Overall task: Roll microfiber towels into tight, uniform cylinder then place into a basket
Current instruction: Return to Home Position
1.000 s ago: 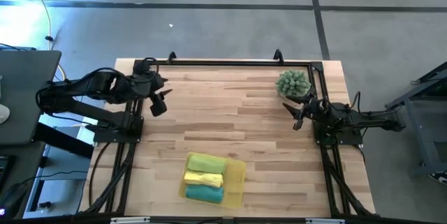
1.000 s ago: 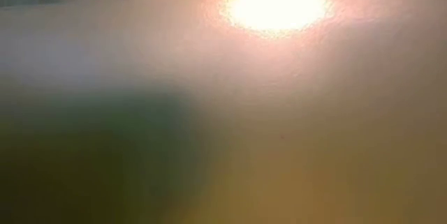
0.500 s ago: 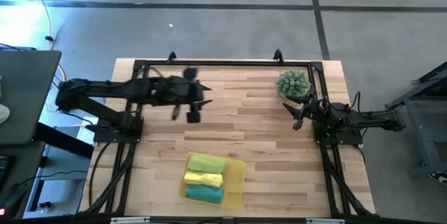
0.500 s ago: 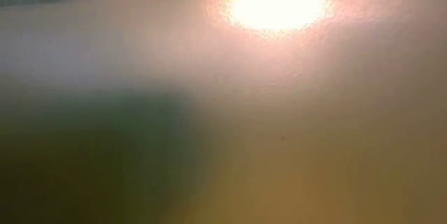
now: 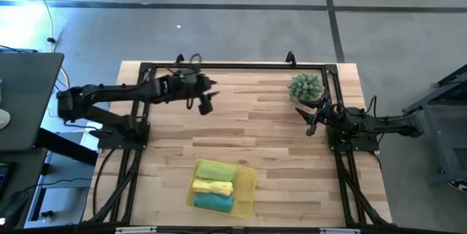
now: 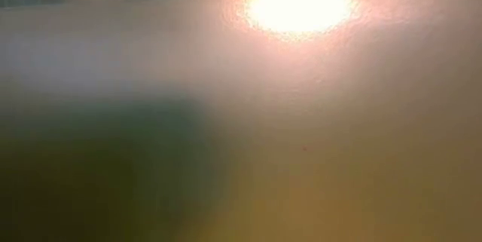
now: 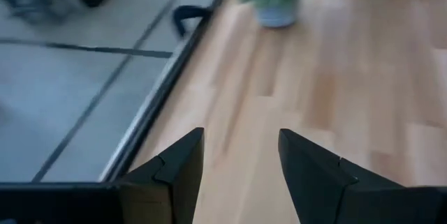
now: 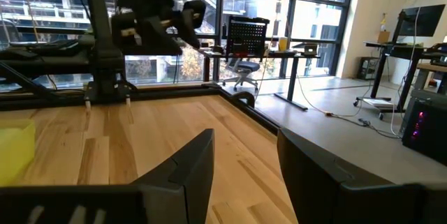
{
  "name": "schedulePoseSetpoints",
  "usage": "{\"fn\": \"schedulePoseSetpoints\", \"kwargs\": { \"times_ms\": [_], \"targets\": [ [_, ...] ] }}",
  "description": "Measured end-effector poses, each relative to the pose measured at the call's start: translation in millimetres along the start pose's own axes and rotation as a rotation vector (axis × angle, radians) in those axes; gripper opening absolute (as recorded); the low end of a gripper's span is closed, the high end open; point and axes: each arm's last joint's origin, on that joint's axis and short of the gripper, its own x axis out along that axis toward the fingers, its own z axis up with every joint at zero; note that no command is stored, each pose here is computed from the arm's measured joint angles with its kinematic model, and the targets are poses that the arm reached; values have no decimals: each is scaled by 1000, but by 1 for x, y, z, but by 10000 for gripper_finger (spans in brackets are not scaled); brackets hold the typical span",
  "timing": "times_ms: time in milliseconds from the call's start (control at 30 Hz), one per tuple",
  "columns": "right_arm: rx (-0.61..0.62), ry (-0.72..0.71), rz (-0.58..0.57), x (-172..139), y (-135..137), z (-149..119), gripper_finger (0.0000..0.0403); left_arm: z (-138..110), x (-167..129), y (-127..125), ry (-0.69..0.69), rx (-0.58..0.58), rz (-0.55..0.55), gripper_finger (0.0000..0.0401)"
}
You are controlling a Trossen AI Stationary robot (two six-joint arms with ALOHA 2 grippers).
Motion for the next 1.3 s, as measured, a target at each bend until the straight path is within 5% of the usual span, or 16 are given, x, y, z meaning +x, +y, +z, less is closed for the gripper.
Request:
{"fn": "schedulePoseSetpoints", "kwargs": {
  "times_ms": [300,733,967,1300],
  "targets": [
    [0,0,0,0,0,0,149,-65,-42,21,-38,-251,224,175],
    [0,0,0,0,0,0,149,-137,-67,11,-455,-365,314,175],
    [0,0,0,0,0,0,149,-160,-71,5,-574,-378,326,175],
    [0,0,0,0,0,0,149,-159,-74,4,-582,-379,323,175]
  ]
}}
